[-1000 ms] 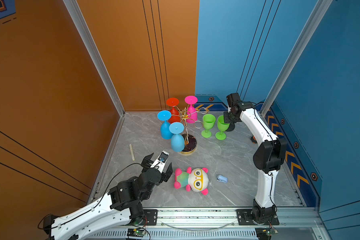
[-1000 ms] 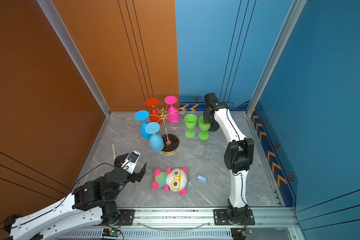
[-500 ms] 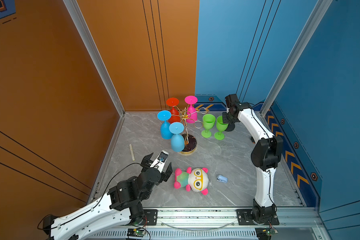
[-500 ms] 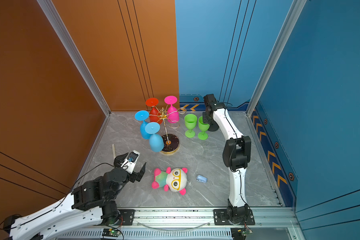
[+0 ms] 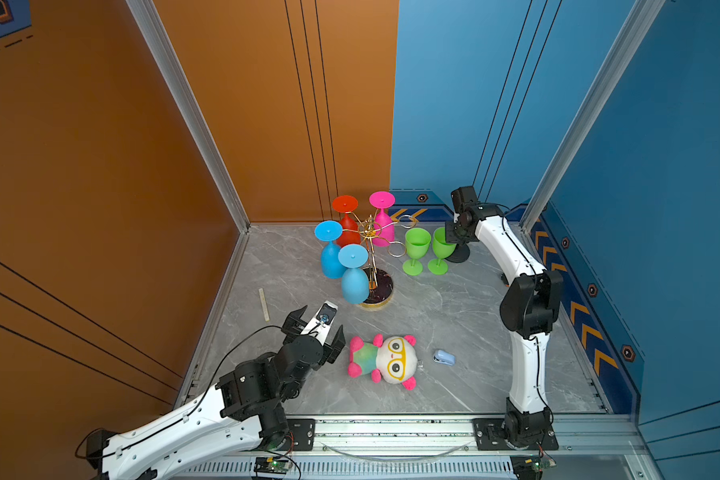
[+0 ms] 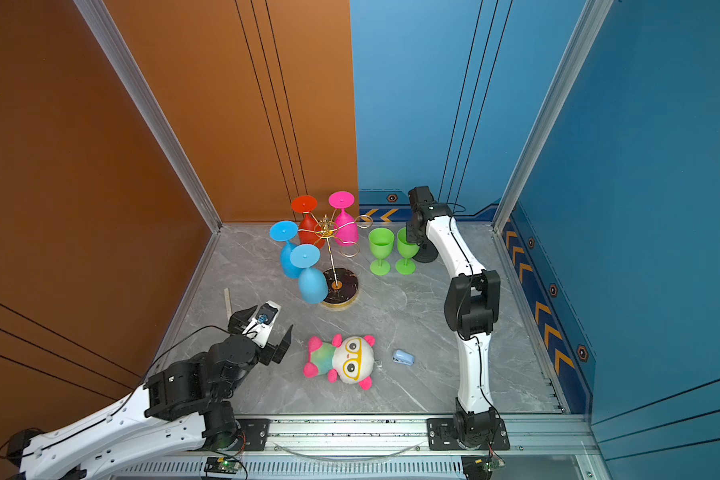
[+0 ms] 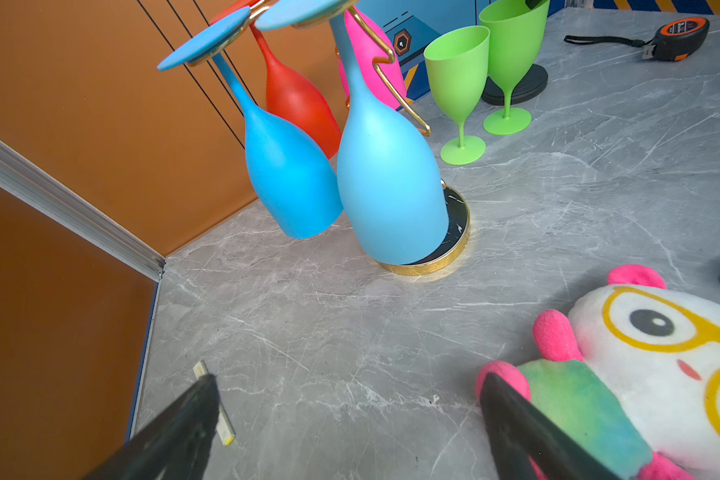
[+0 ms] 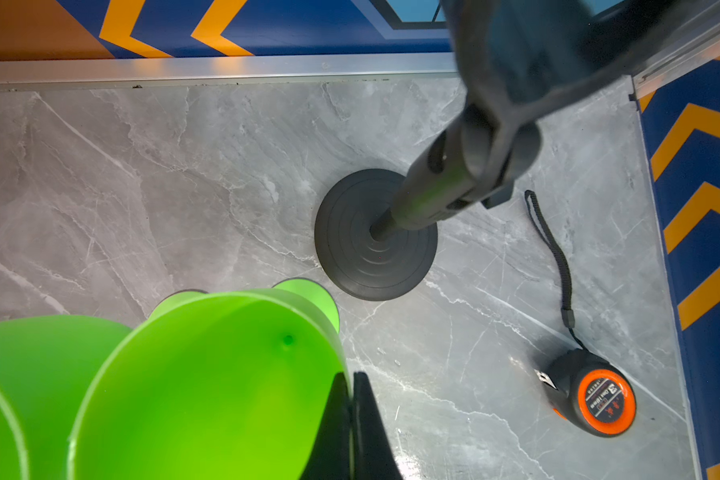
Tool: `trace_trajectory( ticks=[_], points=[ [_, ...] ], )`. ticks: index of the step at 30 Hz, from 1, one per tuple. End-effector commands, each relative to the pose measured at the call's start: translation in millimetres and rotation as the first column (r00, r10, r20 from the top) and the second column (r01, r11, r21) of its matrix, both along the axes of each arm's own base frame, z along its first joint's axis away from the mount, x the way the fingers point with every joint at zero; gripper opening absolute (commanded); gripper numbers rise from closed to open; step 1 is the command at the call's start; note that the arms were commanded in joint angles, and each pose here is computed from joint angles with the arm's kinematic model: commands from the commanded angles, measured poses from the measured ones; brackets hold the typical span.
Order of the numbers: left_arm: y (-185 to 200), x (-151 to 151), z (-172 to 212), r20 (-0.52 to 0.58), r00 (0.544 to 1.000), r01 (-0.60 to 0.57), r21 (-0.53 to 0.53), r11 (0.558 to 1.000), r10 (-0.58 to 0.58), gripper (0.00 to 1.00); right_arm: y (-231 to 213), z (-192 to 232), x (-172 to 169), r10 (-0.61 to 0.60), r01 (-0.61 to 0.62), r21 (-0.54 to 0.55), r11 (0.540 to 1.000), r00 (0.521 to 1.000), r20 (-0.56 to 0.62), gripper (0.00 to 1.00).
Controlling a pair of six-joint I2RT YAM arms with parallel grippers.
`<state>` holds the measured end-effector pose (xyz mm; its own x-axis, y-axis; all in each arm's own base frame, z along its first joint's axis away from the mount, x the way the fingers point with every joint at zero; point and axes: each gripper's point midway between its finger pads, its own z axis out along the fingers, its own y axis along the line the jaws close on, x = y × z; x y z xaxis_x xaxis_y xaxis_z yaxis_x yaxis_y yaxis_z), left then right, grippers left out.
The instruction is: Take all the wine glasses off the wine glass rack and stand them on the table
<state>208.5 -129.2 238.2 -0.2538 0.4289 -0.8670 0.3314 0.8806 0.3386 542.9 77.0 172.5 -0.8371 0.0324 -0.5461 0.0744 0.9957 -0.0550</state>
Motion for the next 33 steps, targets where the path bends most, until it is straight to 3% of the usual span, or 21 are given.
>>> trace_trajectory(
  ticks=[1, 6, 10, 20, 27, 33],
  points=[
    [-0.2, 0.8, 5.3, -0.012, 1.000, 0.003, -0.018, 1.000, -0.003, 0.98, 0.4, -6.9, 0.9, -0.007, 0.008, 0.020, 1.000, 1.000, -0.020, 0.14],
    [-3.5, 1.2, 3.3, -0.040, 0.999, 0.020, -0.045, 0.999, -0.022, 0.98, 2.6, 8.9, -3.2, 0.003, -0.003, 0.034, 0.999, 1.000, 0.004, 0.38],
    [-2.4, 4.3, 2.1, -0.074, 0.997, 0.019, -0.086, 0.996, -0.025, 0.98, 2.9, 32.8, -8.0, 0.010, -0.012, 0.036, 0.999, 0.999, 0.047, 0.49],
    [10.2, 18.4, 24.7, -0.178, 0.984, -0.037, -0.348, 0.937, -0.027, 0.99, 8.8, 103.3, -46.8, 0.057, -0.061, 0.021, 0.998, 0.985, 0.164, 0.81],
    [3.1, 31.6, 57.3, -0.237, 0.968, -0.060, -0.524, 0.850, -0.078, 0.99, 43.0, 110.9, -95.1, 0.184, -0.217, 0.185, 0.958, 0.966, 0.180, 0.84],
    [-11.2, 43.6, 83.3, -0.262, 0.956, -0.065, -0.624, 0.778, -0.131, 0.95, 77.0, 108.5, -143.9, 0.308, -0.377, 0.331, 0.865, 0.920, 0.244, 0.84]
  ],
)
